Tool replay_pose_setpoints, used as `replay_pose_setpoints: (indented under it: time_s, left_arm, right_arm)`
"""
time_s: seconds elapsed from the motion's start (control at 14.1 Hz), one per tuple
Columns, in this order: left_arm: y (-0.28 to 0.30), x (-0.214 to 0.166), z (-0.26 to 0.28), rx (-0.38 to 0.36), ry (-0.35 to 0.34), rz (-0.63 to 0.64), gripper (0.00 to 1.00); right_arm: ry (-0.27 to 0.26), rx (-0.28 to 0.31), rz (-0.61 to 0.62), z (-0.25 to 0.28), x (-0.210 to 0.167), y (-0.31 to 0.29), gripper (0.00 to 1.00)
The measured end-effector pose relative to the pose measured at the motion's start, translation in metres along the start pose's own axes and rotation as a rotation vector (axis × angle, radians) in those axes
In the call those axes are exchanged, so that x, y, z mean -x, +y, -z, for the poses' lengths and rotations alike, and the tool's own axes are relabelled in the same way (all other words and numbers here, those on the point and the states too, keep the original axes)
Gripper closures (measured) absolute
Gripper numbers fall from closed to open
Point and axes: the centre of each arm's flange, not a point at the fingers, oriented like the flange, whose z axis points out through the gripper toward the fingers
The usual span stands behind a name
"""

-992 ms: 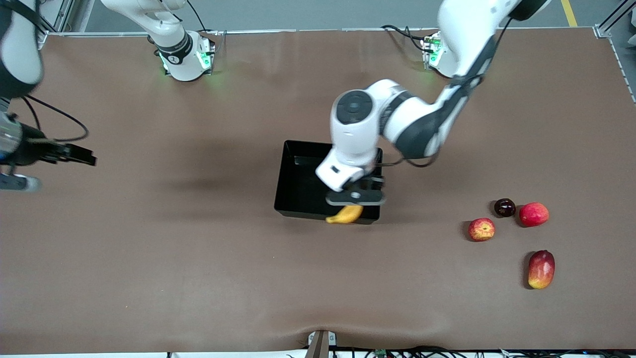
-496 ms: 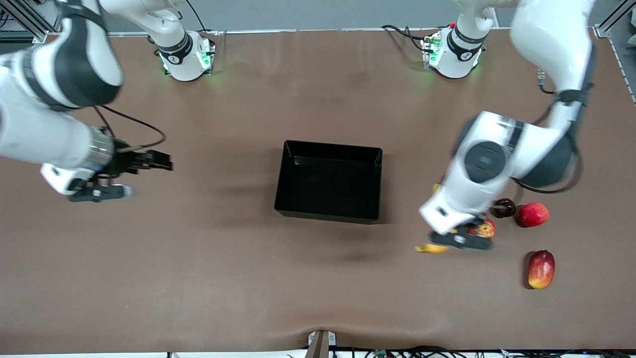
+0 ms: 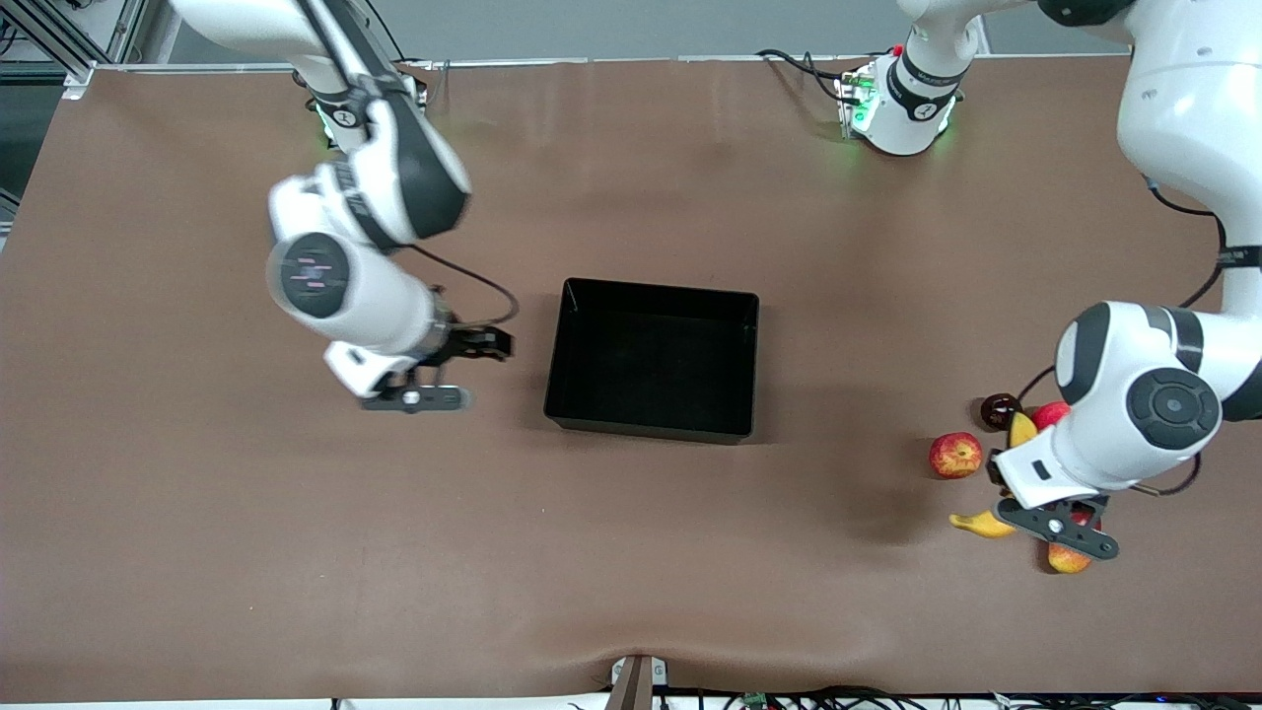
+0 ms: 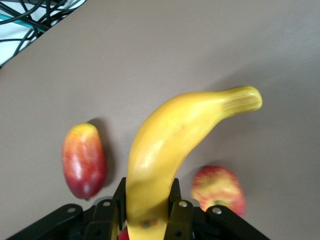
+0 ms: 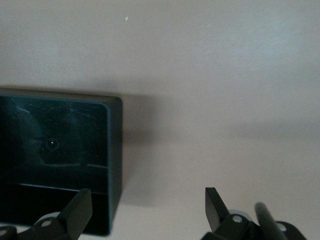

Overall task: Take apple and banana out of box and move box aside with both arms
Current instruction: 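Carry the banana to the fruits while the right gripper grips the box, then lower the banana and open the left gripper beside the apples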

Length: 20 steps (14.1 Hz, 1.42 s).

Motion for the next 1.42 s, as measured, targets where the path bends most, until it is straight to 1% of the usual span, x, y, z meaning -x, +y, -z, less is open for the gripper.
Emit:
replay_pose_setpoints:
  time_s: [0.14, 0.21, 0.42, 0.57, 0.64, 0.78, 0.85, 0.99, 1.06, 1.2, 1.28, 1.35, 1.42]
  left_arm:
    - [-0.017, 0.006, -0.030, -0.002, 0.042, -0.006, 0.65]
    - [-0.021, 0.008, -0.046, 0.000, 0.061, -0.015, 0.65]
    - [-0.035, 0.017, -0.090, -0.026, 0.102, -0.081, 0.65]
    - [-0.035, 0.022, -0.113, -0.018, 0.102, -0.095, 0.65]
    - [-0.031, 0.022, -0.122, -0.010, 0.097, -0.097, 0.65]
    - [-0.025, 0.023, -0.132, 0.003, 0.087, -0.102, 0.65]
    - [-0.023, 0.023, -0.136, 0.007, 0.084, -0.104, 0.65]
    - [-0.021, 0.023, -0.139, 0.010, 0.081, -0.104, 0.65]
    - [-0.022, 0.023, -0.139, 0.010, 0.081, -0.103, 0.60]
    - [-0.023, 0.021, -0.135, 0.009, 0.094, -0.089, 0.41]
    - [-0.023, 0.017, -0.128, 0.012, 0.107, -0.081, 0.31]
    - [-0.022, 0.013, -0.119, 0.019, 0.121, -0.071, 0.20]
    - [-0.023, 0.009, -0.106, 0.030, 0.132, -0.058, 0.11]
  right_arm:
    - [-0.021, 0.019, -0.002, -0.026, 0.002, -0.013, 0.00]
    - [-0.025, 0.024, 0.003, -0.038, 0.001, -0.017, 0.00]
    - [-0.028, 0.038, 0.016, -0.077, 0.002, -0.034, 0.00]
    - [-0.027, 0.047, 0.008, -0.100, 0.005, -0.048, 0.00]
    - [-0.025, 0.051, 0.008, -0.109, 0.008, -0.054, 0.04]
    - [-0.033, 0.060, 0.012, -0.123, 0.012, -0.061, 0.23]
    - [-0.041, 0.067, 0.016, -0.130, 0.015, -0.064, 0.36]
    - [-0.058, 0.080, 0.021, -0.143, 0.019, -0.066, 0.56]
    - [-0.064, 0.085, 0.022, -0.147, 0.021, -0.066, 0.68]
    - [-0.067, 0.080, 0.019, -0.149, 0.022, -0.068, 0.88]
    - [-0.062, 0.074, 0.006, -0.147, 0.021, -0.069, 0.94]
    - [-0.063, 0.075, 0.007, -0.148, 0.021, -0.069, 0.94]
    - [-0.064, 0.075, 0.006, -0.147, 0.021, -0.069, 0.94]
